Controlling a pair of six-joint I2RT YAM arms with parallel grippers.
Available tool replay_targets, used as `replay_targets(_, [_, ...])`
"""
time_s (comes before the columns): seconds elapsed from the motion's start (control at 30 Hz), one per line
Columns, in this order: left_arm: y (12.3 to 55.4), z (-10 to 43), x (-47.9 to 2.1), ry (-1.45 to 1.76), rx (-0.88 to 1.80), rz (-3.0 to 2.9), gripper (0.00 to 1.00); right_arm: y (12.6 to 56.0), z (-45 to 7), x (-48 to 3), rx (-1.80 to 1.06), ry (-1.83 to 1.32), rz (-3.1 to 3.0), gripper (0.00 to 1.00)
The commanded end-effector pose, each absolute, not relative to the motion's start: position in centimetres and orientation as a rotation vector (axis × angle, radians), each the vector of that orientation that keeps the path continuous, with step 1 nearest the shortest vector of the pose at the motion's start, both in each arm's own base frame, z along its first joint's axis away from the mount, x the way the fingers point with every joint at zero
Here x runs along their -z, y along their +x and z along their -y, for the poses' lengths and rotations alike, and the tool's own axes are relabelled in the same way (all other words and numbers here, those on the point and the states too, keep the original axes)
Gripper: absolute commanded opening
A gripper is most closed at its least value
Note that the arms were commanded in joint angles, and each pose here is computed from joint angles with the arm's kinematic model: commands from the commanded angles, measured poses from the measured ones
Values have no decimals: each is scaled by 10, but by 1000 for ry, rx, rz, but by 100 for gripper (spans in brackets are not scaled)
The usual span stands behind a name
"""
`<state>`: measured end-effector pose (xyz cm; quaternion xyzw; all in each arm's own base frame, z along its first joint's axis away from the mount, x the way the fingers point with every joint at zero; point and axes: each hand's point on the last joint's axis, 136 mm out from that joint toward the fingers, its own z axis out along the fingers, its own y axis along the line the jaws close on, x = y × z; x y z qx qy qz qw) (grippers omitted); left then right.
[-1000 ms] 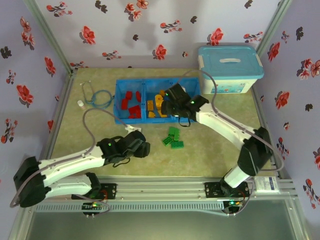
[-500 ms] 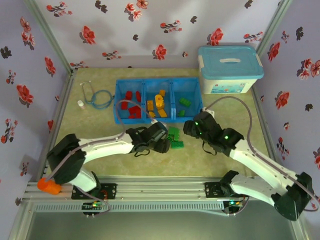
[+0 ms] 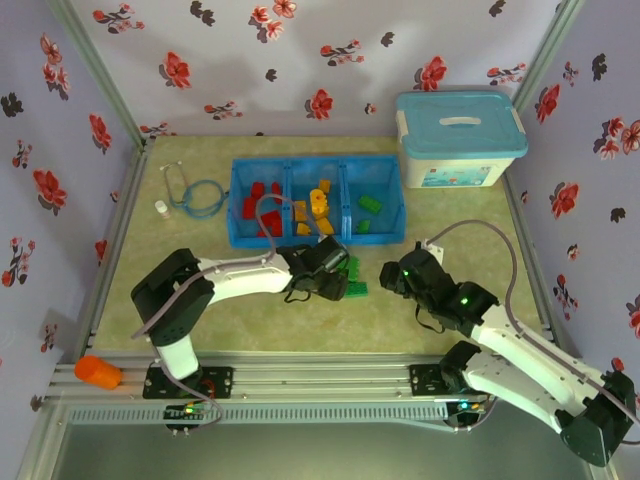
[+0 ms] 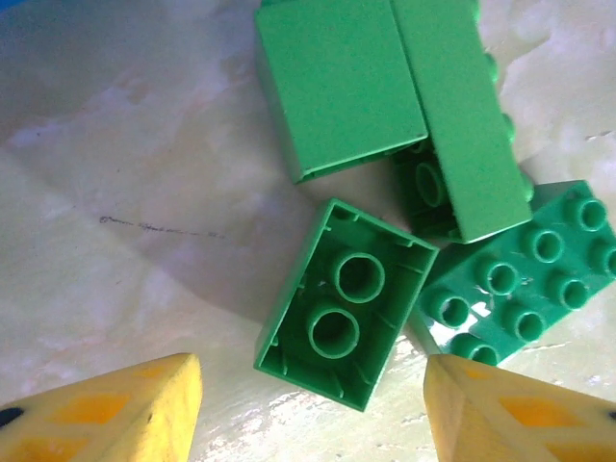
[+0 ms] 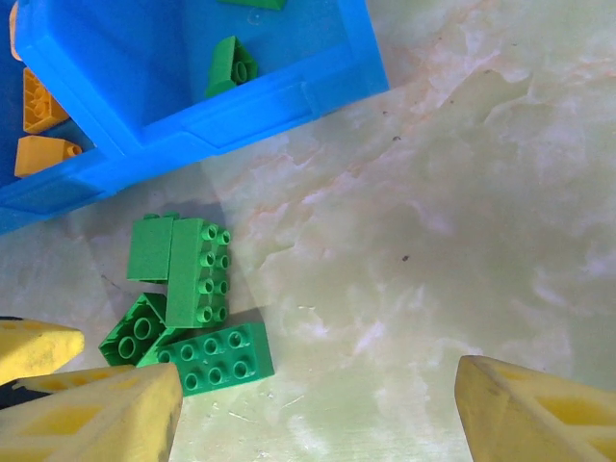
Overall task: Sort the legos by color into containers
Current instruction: Pick up the lego from the center of the table.
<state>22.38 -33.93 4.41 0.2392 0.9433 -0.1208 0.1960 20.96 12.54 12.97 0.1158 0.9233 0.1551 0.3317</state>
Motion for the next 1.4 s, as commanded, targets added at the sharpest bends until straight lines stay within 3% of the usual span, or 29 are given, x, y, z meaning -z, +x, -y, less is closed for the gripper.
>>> replay_targets(0.0, [222, 340, -38, 729, 313, -2669, 61, 212, -123, -128, -415, 355, -2390, 75])
replay_targets(0.47, [230, 356, -28, 780, 307, -2665, 58, 209, -123, -124, -425, 368, -2401, 75])
replay_targets(0.8, [231, 352, -28, 776, 266, -2674, 39, 205, -117, -119, -419, 391, -2400, 75])
replay_targets(1.07, [227, 349, -76, 730, 333, -2586, 34, 204, -115, -116, -417, 400, -2397, 75])
replay_targets(1.37, [259, 367, -139, 704, 436, -2485, 33, 200, -110, -108, -402, 433, -2407, 74])
